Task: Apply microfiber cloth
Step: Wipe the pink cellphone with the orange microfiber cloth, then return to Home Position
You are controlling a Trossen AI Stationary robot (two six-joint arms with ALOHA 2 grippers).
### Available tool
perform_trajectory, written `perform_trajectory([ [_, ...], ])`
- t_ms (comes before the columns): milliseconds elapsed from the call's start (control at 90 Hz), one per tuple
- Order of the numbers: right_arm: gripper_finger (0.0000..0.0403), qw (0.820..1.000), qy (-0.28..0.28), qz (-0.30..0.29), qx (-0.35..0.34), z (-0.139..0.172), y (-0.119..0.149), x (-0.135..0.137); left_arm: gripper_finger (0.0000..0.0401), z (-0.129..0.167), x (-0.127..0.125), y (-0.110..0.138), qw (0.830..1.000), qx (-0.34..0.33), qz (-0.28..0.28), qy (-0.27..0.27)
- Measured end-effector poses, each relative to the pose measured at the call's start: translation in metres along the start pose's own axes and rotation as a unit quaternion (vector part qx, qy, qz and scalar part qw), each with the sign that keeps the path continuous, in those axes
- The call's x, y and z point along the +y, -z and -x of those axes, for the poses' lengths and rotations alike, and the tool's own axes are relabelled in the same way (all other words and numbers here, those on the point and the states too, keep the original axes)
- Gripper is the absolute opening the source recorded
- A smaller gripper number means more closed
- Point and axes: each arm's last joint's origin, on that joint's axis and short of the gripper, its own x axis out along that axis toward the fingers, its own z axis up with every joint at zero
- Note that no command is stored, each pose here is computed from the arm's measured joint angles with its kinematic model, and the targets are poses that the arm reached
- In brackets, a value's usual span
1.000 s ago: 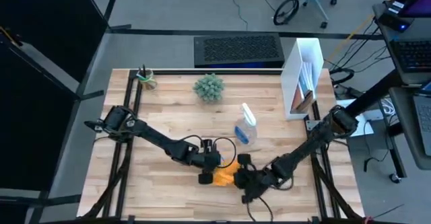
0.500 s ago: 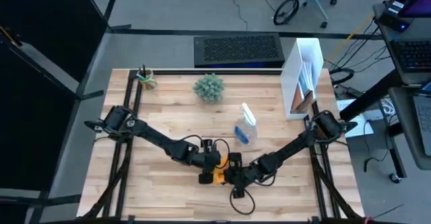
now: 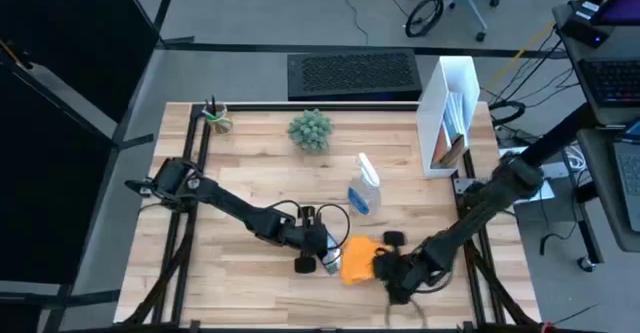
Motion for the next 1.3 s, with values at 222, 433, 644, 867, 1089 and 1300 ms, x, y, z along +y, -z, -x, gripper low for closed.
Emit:
perform_trajectory([
  [222,0.0017,0.997,0.059,-0.049,0.010,0.018,0.039,-0.036,0.0005,0.050,0.004,-0.024,0.998,-0.056,0.009,0.013],
  [433,0.0074,0.988,0.034,-0.141,0.044,-0.011,0.070,-0.068,0.0005,0.071,0.010,-0.021,0.999,-0.031,0.008,0.002],
  [644,0.0192,0.983,-0.031,-0.172,0.048,-0.024,0.078,-0.070,0.0005,0.070,0.011,-0.018,1.000,-0.017,0.005,-0.002],
  [867,0.0295,0.976,-0.079,-0.172,0.110,0.024,0.054,-0.078,0.0005,0.070,0.013,-0.018,1.000,-0.015,0.015,-0.005],
  [1089,0.0321,0.990,-0.023,-0.125,-0.061,0.081,0.030,-0.097,0.0005,0.084,0.017,-0.022,0.999,-0.031,0.005,-0.003],
  [1300,0.0295,0.983,0.020,-0.101,-0.153,0.107,0.022,-0.145,0.0005,0.130,0.047,-0.034,0.996,-0.091,0.007,-0.006],
])
